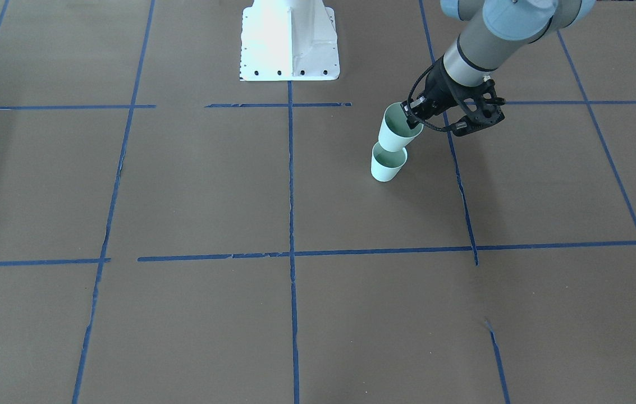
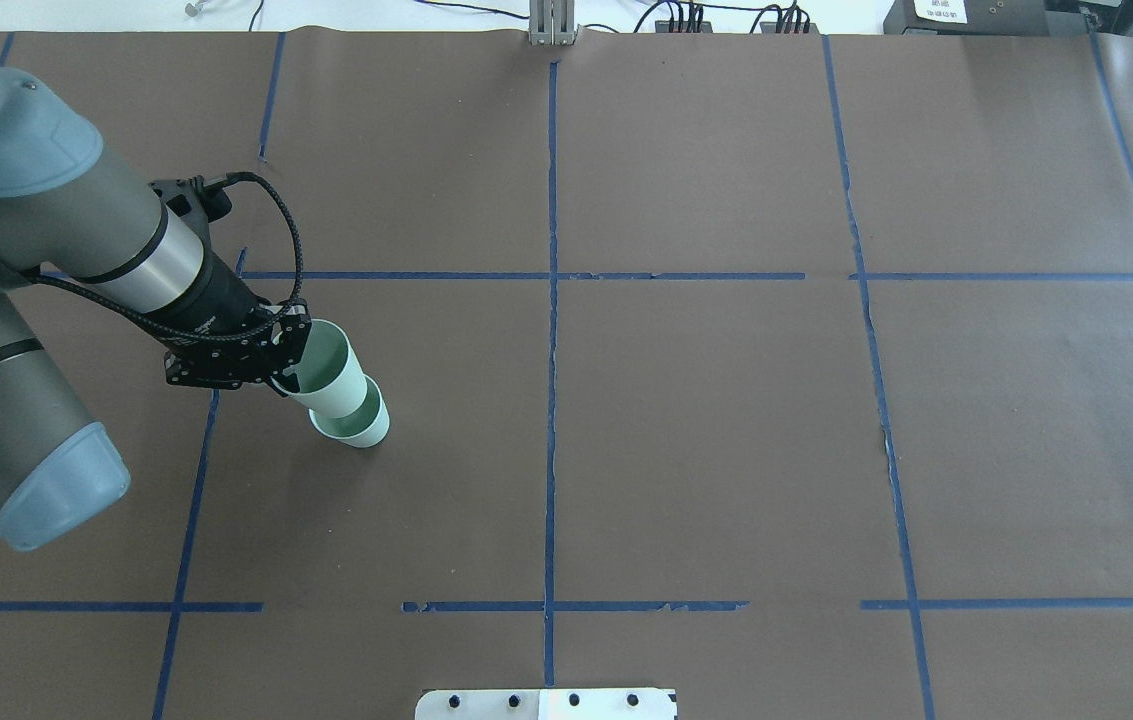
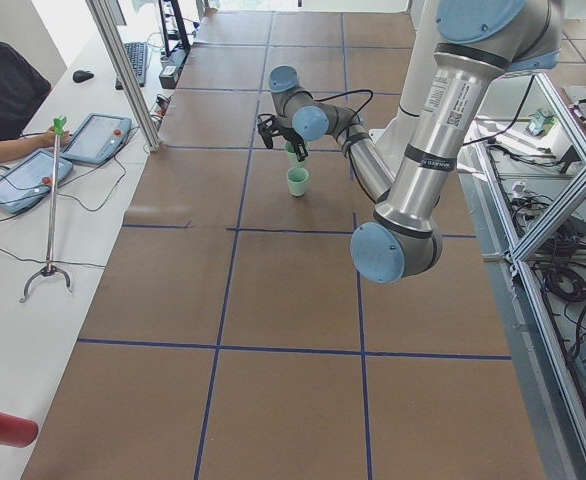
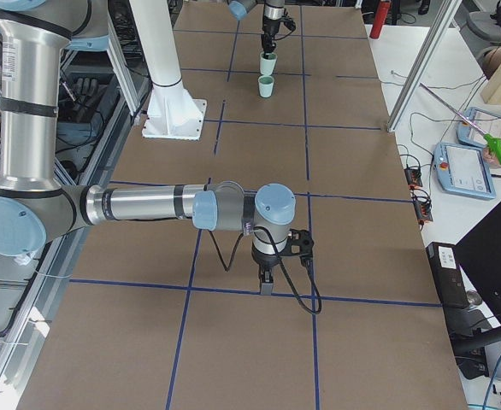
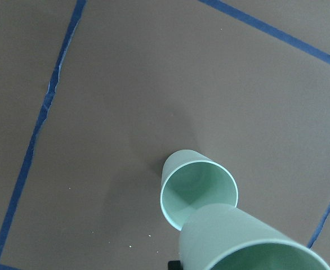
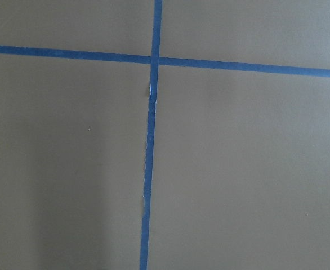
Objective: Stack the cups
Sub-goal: 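Lower the held cup into the other cup and open the left gripper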
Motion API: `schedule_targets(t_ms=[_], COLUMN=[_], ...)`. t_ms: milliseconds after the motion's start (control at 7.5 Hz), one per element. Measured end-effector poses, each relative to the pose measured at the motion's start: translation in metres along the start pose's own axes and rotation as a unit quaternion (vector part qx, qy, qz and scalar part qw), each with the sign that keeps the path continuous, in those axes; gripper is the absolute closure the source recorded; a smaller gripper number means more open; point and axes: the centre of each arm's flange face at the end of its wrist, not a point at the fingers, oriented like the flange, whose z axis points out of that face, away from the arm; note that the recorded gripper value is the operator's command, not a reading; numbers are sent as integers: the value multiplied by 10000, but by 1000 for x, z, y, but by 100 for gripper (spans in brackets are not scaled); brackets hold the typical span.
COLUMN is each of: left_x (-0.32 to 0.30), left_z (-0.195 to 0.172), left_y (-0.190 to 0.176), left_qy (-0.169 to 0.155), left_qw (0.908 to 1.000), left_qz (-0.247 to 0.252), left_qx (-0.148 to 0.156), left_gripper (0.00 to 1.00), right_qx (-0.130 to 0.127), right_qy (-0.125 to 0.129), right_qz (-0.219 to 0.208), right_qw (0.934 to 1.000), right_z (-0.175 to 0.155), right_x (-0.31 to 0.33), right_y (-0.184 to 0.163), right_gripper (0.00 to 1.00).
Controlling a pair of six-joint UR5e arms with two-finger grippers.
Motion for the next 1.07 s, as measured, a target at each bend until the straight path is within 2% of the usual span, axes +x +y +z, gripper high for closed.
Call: schedule_targets(t_ms=[1067], left_x=[-6], left_z=[25], left_y=[-18], left_qy=[-45], left_qw=[10000], left_qz=[-14], left_qx=[81], left_gripper=[100], right_qx=[-1], right_qy=[0], right_qz=[3], right_qw=[10000], right_z=[0], right_x=[0], right_y=[0], right_gripper=[0])
